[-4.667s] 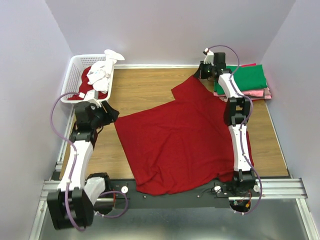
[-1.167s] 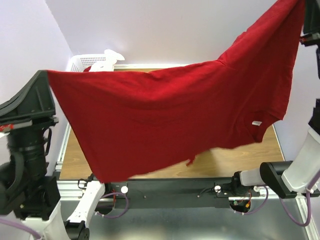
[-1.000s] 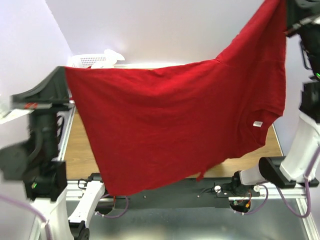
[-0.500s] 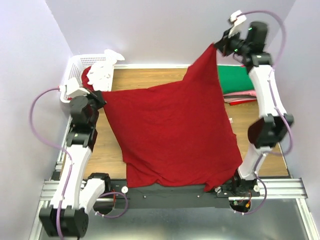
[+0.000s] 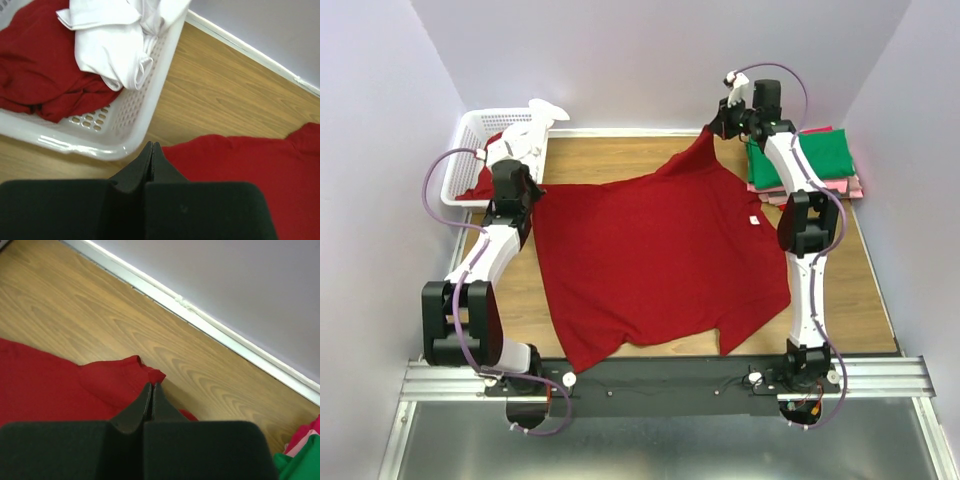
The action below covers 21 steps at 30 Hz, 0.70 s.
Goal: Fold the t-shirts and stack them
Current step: Flatten the tshirt out, then fold the tshirt
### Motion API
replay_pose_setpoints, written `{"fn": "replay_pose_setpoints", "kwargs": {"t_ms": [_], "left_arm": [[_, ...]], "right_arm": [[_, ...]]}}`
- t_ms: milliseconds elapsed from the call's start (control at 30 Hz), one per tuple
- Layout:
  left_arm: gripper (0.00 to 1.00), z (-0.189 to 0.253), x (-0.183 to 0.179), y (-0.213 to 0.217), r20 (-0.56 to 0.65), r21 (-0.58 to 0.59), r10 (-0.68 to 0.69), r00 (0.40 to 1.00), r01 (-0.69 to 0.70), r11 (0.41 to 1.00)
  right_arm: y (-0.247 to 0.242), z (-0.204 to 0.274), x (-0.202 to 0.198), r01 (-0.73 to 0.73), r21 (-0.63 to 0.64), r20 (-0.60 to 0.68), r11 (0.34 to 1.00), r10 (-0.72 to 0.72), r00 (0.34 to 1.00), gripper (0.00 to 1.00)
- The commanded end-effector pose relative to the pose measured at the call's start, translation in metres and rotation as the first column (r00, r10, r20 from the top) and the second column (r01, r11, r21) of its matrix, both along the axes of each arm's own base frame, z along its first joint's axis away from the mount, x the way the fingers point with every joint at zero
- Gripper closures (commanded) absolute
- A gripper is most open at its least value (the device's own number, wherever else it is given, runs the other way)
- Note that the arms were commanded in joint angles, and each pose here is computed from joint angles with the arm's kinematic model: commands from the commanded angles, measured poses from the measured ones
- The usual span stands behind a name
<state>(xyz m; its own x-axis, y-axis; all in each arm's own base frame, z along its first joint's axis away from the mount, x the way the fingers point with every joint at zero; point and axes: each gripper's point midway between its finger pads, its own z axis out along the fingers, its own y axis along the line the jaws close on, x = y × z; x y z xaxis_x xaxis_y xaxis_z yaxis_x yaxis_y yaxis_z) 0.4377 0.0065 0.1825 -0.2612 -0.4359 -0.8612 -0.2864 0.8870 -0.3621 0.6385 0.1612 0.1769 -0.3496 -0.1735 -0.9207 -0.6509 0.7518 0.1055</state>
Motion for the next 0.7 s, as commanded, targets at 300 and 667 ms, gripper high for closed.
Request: {"fn": "replay_pose_setpoints", "kwargs": {"t_ms": [300,667], "left_arm": [[1.00,0.022,0.018,0.012,0.067,0.056,-0.020,0.998,0.016,0.998],[1.00,0.002,-0.021,0.011,0.032,0.009,0.004,0.999,-0.004,1.000]], "right_arm": [[-0.006,0.068,-0.012,0.018,0.011,0.127,1.000,-0.020,0.992,1.00],[-0.034,0.057,-0.082,-0.003,-0.020,0.074,1.000,0.004,0.997,0.99]]}}
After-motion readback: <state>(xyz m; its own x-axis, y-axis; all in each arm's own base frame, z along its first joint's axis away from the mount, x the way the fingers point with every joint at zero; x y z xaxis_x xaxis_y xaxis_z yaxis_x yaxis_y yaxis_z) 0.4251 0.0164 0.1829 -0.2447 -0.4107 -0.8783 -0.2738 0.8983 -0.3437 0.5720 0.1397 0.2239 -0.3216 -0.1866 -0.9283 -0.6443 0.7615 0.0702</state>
